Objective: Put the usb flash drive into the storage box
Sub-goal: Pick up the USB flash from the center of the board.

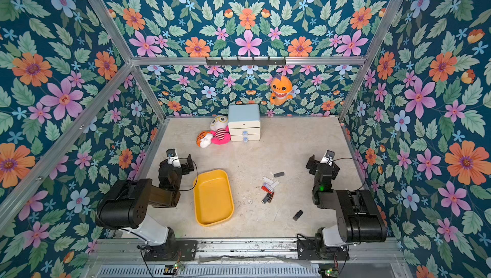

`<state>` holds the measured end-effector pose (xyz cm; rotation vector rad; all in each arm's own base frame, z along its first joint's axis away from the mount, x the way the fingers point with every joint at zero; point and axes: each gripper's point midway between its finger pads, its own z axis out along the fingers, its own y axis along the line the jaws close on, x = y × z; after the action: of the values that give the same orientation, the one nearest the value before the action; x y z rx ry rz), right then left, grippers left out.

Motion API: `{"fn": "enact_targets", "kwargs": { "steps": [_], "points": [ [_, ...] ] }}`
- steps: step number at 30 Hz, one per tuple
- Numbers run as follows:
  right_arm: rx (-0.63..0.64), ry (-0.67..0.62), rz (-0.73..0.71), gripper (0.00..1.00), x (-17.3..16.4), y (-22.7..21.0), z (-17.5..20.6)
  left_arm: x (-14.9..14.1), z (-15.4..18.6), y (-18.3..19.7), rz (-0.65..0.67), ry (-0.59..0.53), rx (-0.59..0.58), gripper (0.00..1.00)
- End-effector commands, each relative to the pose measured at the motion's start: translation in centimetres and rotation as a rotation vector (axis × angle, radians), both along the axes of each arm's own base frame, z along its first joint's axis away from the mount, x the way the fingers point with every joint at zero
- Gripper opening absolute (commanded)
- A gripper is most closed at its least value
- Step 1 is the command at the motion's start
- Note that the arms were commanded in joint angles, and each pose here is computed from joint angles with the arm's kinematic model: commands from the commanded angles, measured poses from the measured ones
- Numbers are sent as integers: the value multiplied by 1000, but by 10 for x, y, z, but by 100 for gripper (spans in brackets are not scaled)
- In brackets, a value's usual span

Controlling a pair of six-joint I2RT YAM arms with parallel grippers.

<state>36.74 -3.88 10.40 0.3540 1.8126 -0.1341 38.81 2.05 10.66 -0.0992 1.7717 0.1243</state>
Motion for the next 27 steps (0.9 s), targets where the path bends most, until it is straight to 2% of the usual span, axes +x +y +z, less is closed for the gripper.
{"fn": "enact_targets", "kwargs": {
  "steps": [1, 19, 21, 24, 25, 27],
  "points": [
    [-3, -8, 2, 99, 1, 0, 2, 1, 3, 0, 3, -10, -9, 99],
    [9, -3, 12, 99, 1, 1, 2, 0, 4, 2, 21, -17, -2, 99],
    [-1, -16, 2, 99, 1, -1, 4, -4, 16, 14, 140, -35, 17, 99],
    [-21, 2, 4, 99, -1, 3, 27, 2, 41, 8, 133, 9, 30, 99],
    [-34, 8, 1, 99, -5, 6, 42, 1, 58, 7, 145, -17, -20, 99],
    [47, -54, -1, 99, -14, 10, 76, -6, 86, 10, 188, -53, -166, 99]
  ]
}}
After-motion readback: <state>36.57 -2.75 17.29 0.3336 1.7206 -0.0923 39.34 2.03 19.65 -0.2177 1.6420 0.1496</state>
